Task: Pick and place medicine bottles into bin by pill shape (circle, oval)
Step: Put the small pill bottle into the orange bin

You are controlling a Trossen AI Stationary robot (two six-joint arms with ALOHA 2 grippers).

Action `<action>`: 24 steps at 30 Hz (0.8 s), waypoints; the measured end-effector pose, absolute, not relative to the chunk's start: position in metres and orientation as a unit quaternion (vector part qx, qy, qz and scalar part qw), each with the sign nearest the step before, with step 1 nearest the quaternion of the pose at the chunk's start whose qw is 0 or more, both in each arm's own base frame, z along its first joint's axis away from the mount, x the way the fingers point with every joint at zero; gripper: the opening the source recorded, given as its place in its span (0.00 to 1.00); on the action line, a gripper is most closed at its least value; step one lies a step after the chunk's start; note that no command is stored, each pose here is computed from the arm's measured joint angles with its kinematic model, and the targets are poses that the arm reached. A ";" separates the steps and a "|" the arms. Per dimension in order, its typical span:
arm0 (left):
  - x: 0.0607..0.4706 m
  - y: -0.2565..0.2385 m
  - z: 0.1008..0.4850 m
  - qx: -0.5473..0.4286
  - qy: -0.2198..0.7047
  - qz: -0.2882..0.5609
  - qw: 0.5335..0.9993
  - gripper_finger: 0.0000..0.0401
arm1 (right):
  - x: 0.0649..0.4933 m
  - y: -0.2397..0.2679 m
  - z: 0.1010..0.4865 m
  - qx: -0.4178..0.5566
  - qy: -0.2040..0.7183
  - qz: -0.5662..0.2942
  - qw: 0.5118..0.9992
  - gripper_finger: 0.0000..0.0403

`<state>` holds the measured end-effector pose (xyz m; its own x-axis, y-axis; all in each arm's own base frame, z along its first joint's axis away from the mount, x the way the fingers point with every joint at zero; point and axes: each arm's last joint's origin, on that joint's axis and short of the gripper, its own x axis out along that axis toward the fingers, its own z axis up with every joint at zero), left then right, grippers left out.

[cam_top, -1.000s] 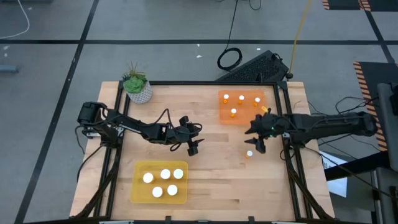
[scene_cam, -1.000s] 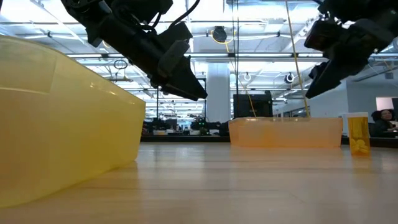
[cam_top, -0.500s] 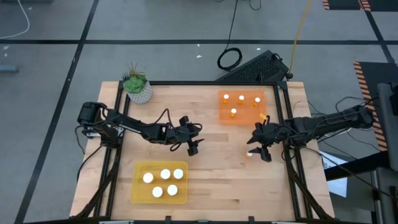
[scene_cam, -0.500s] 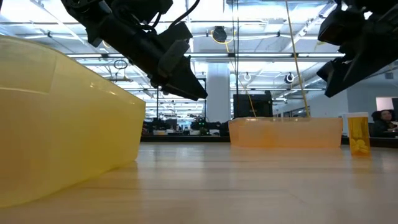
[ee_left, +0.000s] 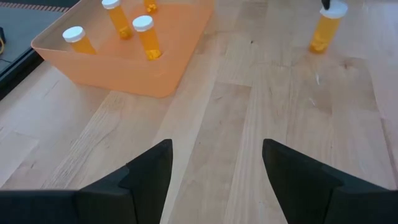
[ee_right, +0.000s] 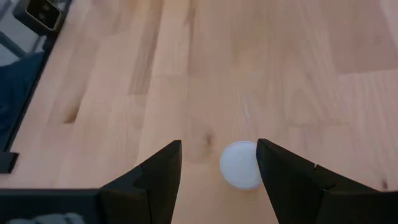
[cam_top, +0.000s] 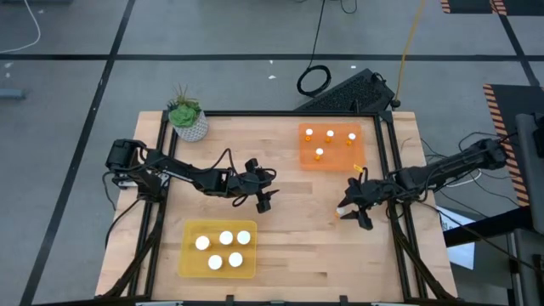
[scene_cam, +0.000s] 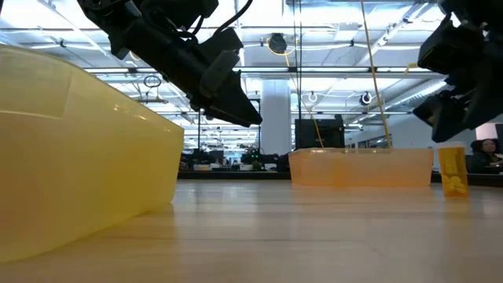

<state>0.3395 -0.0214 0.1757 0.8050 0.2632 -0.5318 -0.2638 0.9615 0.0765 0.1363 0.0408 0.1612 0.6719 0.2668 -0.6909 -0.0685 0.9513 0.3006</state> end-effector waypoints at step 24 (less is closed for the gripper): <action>0.340 -0.021 0.176 -0.001 0.280 0.139 0.950 0.62 | 0.135 0.043 0.156 0.092 0.386 0.081 0.914 0.50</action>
<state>0.3396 -0.0214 0.1758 0.8051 0.2634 -0.5315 -0.2645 0.9614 0.0757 0.1347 0.0427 0.1560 0.6888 0.2186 -0.6912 -0.0760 0.9700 0.2310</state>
